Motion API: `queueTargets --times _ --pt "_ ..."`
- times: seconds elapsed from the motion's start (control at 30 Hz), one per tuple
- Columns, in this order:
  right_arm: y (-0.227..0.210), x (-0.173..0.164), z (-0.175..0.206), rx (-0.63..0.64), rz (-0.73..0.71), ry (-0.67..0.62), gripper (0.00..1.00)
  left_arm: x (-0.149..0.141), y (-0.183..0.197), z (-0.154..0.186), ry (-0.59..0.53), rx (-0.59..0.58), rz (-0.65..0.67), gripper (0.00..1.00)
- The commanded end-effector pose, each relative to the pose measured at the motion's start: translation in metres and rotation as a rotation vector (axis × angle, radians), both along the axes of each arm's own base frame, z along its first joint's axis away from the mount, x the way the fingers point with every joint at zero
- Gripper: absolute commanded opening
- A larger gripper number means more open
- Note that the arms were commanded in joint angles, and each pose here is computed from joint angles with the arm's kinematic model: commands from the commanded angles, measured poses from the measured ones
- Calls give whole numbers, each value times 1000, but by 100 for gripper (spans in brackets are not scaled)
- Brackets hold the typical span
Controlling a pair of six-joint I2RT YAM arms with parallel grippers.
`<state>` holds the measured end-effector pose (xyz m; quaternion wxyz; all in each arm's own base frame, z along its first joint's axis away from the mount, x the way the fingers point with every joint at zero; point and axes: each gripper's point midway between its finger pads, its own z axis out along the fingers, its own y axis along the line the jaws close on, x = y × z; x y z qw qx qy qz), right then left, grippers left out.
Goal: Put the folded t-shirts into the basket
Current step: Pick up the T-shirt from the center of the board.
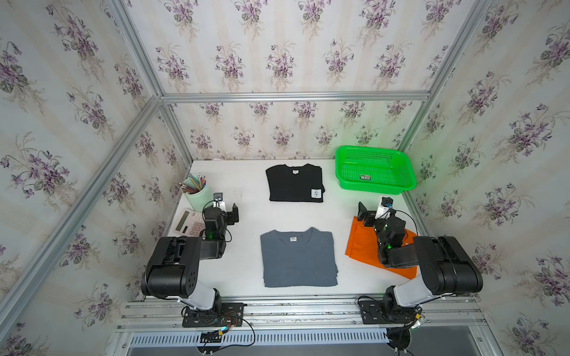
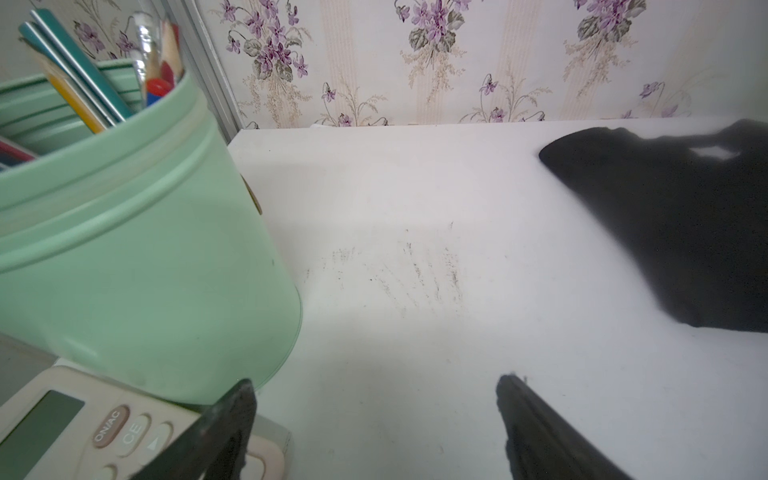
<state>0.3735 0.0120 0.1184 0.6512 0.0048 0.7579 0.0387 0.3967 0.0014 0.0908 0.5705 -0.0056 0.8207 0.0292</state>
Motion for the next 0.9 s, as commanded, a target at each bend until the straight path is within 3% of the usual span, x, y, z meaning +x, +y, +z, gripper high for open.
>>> queueTargets --times 0.0,0.27,0.43,0.5,0.6,0.73,0.87 --pt "0 1 6 -6 0 -26 100 1 0 4 -16 0 -2 92" --pt "0 1 6 -6 -1 -26 100 1 3 9 -25 -1 16 92" --pt "0 1 6 -6 -1 -26 100 -4 -13 52 -35 47 -52 92" --pt "0 1 6 -5 0 -26 100 -9 -21 77 -97 54 -53 92" --pt "0 2 6 -4 0 -23 100 -24 -38 124 -185 -60 -68 92" --pt "0 1 7 -4 0 -28 100 -48 -68 190 -157 -326 -143 92" --pt "-13 -18 27 21 -75 -139 100 -65 -89 237 -141 -409 -260 92"
